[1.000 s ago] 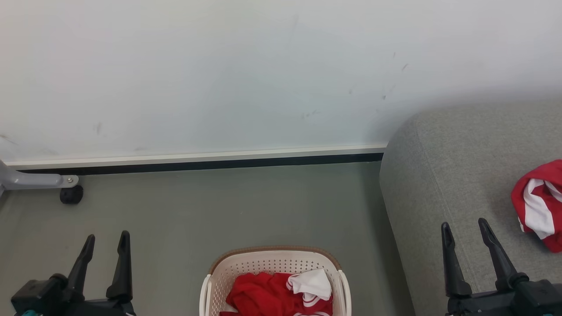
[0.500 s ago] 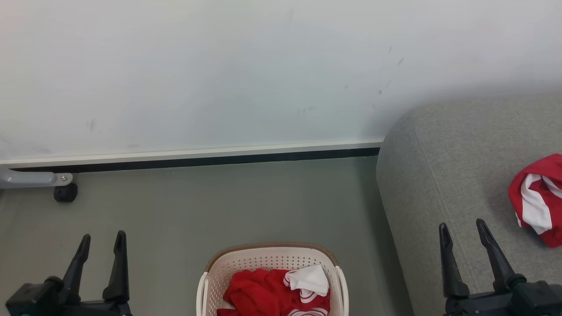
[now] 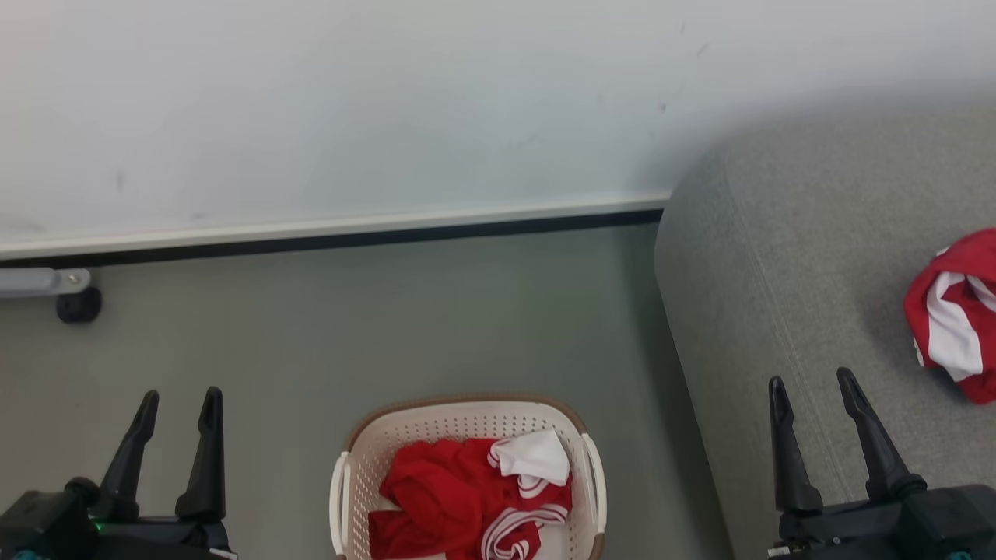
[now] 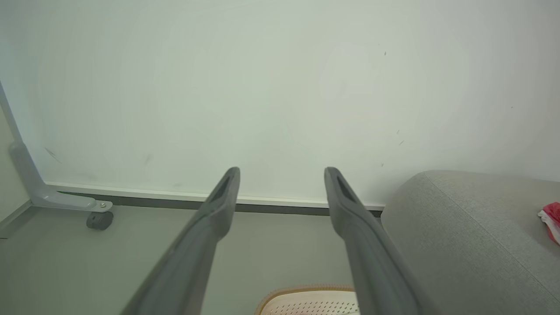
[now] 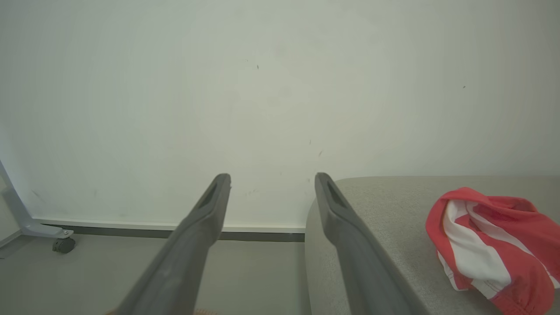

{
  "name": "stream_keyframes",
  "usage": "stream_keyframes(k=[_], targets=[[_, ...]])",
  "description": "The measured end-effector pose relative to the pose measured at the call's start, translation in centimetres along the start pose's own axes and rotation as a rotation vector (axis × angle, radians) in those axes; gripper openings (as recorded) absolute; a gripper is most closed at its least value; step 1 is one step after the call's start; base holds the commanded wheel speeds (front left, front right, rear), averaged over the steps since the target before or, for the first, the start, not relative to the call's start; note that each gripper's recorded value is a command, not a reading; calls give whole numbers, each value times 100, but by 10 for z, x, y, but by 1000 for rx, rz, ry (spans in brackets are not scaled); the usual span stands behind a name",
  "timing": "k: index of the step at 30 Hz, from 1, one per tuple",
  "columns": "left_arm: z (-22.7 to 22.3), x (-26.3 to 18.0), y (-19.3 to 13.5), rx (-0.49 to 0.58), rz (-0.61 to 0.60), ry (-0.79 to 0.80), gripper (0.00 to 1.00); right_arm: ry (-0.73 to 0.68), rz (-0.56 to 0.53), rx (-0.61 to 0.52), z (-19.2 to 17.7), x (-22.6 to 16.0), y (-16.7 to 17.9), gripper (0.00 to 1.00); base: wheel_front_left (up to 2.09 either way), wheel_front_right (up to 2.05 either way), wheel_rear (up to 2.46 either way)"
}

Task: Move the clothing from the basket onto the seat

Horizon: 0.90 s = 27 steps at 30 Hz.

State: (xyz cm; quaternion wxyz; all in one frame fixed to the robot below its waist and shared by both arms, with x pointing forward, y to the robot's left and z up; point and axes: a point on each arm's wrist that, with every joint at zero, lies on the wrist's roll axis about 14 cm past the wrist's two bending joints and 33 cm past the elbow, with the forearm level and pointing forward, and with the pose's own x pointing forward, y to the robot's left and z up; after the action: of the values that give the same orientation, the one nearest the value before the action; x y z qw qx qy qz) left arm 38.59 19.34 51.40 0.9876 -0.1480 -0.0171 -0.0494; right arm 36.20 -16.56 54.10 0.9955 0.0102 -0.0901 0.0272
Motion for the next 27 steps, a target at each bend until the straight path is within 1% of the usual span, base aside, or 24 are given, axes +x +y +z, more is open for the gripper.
stream_keyframes(k=[8,13,22,27], targets=[[-18,26,-7,-5,-73,46,100,8,-22,-16,-7,13,-4,100,0,0,0],[-35,44,-13,-11,-129,87,100,19,-55,-29,-13,20,-11,100,0,0,0],[-73,77,-33,-25,-244,159,100,46,-112,-57,-27,32,-25,100,0,0,0],[-98,91,-43,-40,-297,206,100,80,-145,-62,-41,37,-32,100,0,0,0]])
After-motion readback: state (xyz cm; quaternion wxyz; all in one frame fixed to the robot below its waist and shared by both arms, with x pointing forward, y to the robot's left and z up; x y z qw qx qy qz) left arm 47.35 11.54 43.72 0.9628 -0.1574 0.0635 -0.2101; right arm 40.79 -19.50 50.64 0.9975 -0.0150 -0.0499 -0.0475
